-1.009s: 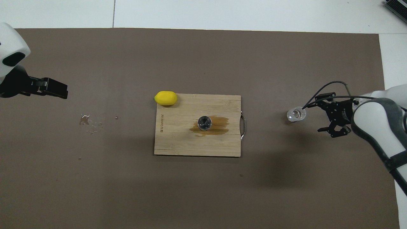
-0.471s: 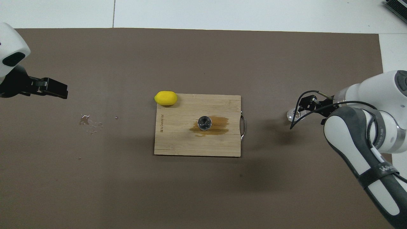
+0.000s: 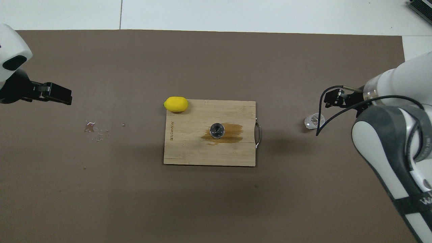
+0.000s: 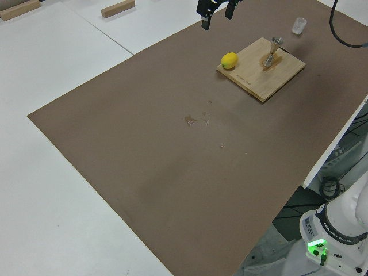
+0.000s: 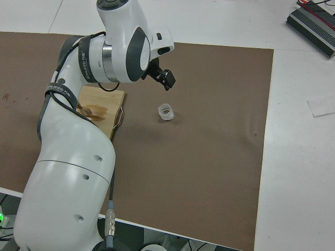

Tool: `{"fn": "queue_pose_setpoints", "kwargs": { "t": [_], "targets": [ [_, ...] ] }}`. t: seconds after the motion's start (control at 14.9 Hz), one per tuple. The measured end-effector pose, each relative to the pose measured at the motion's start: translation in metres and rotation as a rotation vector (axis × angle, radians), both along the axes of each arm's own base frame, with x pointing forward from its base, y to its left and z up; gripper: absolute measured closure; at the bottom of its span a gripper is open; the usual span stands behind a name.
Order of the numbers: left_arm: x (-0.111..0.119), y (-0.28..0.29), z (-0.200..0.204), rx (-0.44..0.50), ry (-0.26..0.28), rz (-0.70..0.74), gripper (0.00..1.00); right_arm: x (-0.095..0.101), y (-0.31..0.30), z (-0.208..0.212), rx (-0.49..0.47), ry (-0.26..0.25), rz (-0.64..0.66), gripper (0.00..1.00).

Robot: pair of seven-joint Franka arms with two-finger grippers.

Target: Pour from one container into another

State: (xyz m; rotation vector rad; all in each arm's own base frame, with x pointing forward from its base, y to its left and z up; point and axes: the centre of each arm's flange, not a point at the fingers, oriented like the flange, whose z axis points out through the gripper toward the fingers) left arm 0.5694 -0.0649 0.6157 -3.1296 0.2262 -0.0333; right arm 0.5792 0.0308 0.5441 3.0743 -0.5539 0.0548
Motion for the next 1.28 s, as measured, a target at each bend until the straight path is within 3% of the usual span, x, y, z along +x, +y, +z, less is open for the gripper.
{"fn": "queue_pose_setpoints", "kwargs": {
  "t": [0.2,0.4,0.87,1.28],
  "targets": [
    [0.000,0.000,0.000,0.000,0.000,0.000,0.00,-0.008,-0.002,0.039,-0.003,0.007,-0.006,0.00],
    [0.000,0.000,0.000,0.000,0.000,0.000,0.00,-0.019,-0.005,0.051,-0.006,0.035,-0.005,0.00],
    [0.000,0.000,0.000,0.000,0.000,0.000,0.00,-0.029,-0.010,0.050,-0.004,0.100,0.046,0.00],
    [0.000,0.000,0.000,0.000,0.000,0.000,0.00,-0.030,-0.007,0.049,0.004,0.105,0.160,0.00]
  ]
}}
